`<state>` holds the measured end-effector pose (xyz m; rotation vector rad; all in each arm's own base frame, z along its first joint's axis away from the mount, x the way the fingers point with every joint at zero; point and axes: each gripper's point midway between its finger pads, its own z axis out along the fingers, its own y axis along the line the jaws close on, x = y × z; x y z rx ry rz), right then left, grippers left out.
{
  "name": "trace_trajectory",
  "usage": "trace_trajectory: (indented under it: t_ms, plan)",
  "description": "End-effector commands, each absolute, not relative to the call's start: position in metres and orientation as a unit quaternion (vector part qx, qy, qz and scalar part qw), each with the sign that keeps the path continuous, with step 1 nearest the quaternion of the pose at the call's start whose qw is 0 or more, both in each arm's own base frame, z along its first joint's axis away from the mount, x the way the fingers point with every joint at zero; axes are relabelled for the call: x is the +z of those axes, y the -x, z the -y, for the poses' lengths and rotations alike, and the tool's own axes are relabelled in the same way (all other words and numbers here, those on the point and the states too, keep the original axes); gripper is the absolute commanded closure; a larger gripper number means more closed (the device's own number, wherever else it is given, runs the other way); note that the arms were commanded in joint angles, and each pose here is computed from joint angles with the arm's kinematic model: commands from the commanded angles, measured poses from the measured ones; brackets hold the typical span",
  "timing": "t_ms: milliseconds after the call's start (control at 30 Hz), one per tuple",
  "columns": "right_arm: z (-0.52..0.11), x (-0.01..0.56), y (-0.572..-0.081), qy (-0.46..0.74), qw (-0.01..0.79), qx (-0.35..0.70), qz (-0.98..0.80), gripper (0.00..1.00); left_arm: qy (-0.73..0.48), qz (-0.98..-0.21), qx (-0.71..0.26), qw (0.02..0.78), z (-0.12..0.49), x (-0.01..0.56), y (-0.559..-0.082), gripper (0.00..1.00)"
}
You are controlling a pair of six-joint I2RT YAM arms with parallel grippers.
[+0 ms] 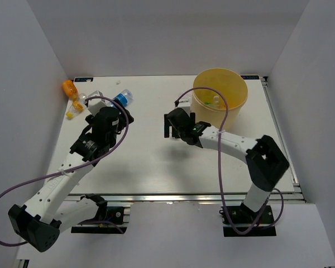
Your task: Put the plastic bottles in the bin
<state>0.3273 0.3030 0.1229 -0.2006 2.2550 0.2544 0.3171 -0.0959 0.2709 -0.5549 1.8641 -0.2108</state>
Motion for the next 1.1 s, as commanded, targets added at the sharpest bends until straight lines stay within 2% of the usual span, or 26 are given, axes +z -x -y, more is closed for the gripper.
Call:
trace_trajectory:
  t_ms: [0, 233, 367, 433, 567, 600, 633, 733, 800, 833, 867, 933, 1000, 1067]
  plan:
    - [-0.318, 0.148, -0.363, -0.032, 0.473, 0.114, -0.873, 0.11, 0.242, -0.789, -0.062, 0.561, 0.078, 0.268, -0.305, 0.02]
    - [-0.317, 0.11, -0.39, -0.105, 0.499, 0.084, -0.856, 0.11, 0.248, -0.788, -0.047, 0.561, 0.07, 0.264, -0.299, 0.02]
    - [-0.315, 0.084, -0.397, -0.13, 0.484, 0.041, -0.864, 0.11, 0.251, -0.787, -0.04, 0.562, 0.064, 0.265, -0.294, 0.02]
    - [-0.315, 0.075, -0.4, -0.138, 0.483, 0.039, -0.864, 0.14, 0.256, -0.782, -0.038, 0.568, 0.06, 0.267, -0.291, 0.02]
    - [-0.31, 0.064, -0.397, -0.16, 0.472, 0.051, -0.865, 0.27, 0.267, -0.772, -0.037, 0.576, 0.053, 0.271, -0.286, 0.02]
    - [-0.309, 0.062, -0.396, -0.162, 0.47, 0.056, -0.866, 0.43, 0.269, -0.769, -0.04, 0.578, 0.052, 0.273, -0.285, 0.02]
    - [-0.304, 0.054, -0.392, -0.163, 0.463, 0.055, -0.87, 0.47, 0.271, -0.767, -0.041, 0.58, 0.051, 0.272, -0.284, 0.02]
    - [-0.3, 0.049, -0.389, -0.173, 0.461, 0.059, -0.869, 0.48, 0.277, -0.764, -0.039, 0.582, 0.049, 0.27, -0.283, 0.02]
    - [-0.299, 0.049, -0.389, -0.17, 0.462, 0.061, -0.869, 0.58, 0.28, -0.764, -0.035, 0.58, 0.047, 0.269, -0.282, 0.02]
    - [-0.304, 0.055, -0.388, -0.159, 0.461, 0.075, -0.87, 0.68, 0.281, -0.764, -0.032, 0.58, 0.046, 0.269, -0.282, 0.02]
    - [-0.31, 0.065, -0.392, -0.135, 0.471, 0.083, -0.867, 0.98, 0.282, -0.762, -0.034, 0.582, 0.047, 0.27, -0.283, 0.02]
    - [-0.336, 0.085, -0.392, -0.067, 0.482, 0.136, -0.863, 1.0, 0.282, -0.762, -0.034, 0.582, 0.048, 0.269, -0.284, 0.02]
    - [-0.361, 0.135, -0.394, 0.029, 0.527, 0.192, -0.828, 1.0, 0.28, -0.764, -0.032, 0.581, 0.049, 0.268, -0.286, 0.02]
    - [-0.387, 0.183, -0.379, 0.114, 0.537, 0.263, -0.793, 1.0, 0.281, -0.765, -0.027, 0.578, 0.048, 0.268, -0.287, 0.02]
